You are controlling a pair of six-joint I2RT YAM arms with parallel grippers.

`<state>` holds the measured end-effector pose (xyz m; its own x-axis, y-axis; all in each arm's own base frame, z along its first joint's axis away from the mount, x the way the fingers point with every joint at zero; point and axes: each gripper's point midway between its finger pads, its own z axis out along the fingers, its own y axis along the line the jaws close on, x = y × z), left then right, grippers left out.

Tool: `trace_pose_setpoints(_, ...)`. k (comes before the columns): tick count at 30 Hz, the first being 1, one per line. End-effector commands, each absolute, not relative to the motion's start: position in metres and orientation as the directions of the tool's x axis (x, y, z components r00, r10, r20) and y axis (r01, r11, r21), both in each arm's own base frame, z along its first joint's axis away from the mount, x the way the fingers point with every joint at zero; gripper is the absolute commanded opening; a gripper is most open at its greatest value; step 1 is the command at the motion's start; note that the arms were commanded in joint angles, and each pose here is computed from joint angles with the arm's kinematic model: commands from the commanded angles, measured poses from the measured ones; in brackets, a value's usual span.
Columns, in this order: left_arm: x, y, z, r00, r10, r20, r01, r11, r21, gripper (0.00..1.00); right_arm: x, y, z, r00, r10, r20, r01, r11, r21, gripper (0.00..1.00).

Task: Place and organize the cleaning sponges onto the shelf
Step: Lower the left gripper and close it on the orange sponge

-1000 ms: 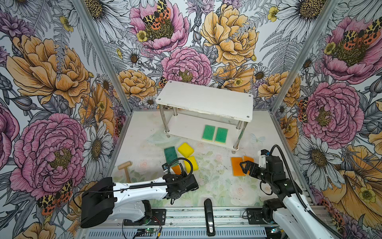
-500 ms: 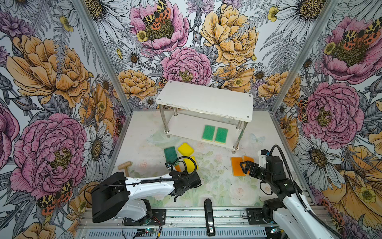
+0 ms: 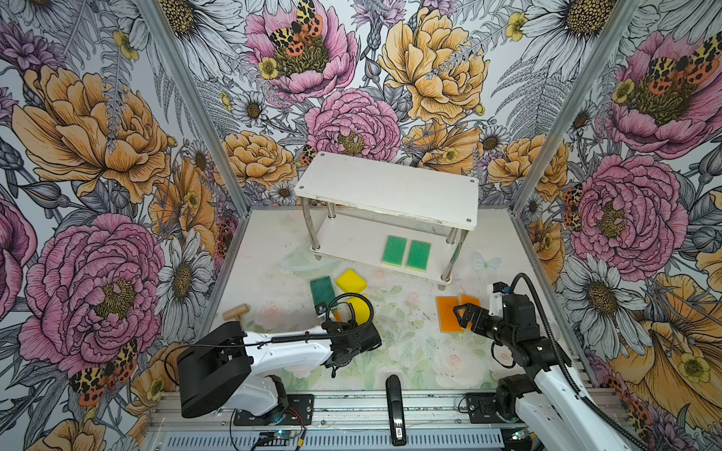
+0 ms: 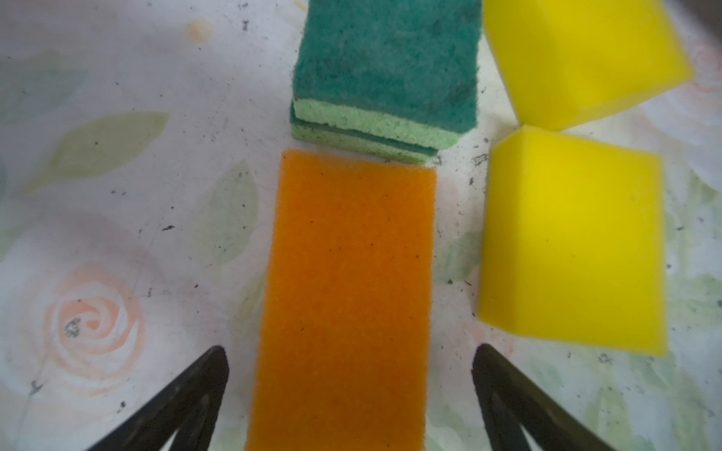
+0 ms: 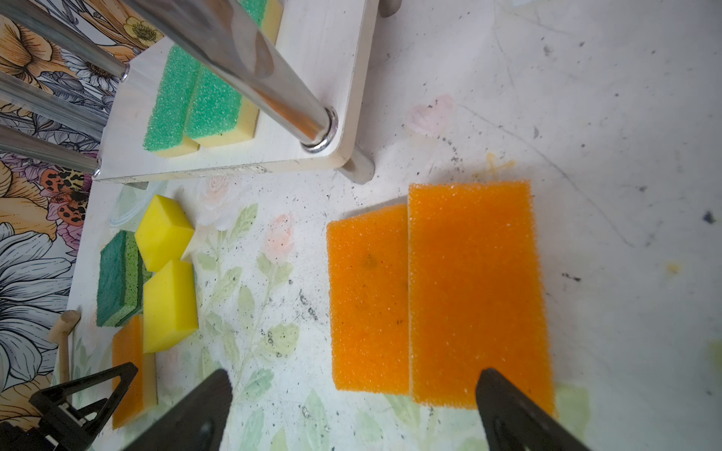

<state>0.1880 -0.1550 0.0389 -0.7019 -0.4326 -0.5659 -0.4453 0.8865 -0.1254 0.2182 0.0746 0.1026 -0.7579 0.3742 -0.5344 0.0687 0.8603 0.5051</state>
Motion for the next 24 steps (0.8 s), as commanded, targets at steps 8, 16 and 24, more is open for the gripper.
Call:
trace_pose_setpoints(8,0.189,-0.156,0.026,-0.714,-0.406,-0.570,-0.440,0.894,-0.085,0.92,0.225,0.072,0.114,-0.730,0.375,-0.572,0.058,0.867,0.494,1.00)
trace_pose_setpoints(16,0.188,-0.160,0.026,-0.717,-0.395,-0.575,-0.429,0.900,-0.083,0.84,0.224,0.072,0.114,-0.730,0.374,-0.572,0.058,0.868,0.493,1.00)
trace_pose_setpoints(24,0.189,-0.163,0.028,-0.716,-0.389,-0.580,-0.420,0.903,-0.088,0.72,0.225,0.073,0.115,-0.727,0.373,-0.577,0.053,0.868,0.494,1.00)
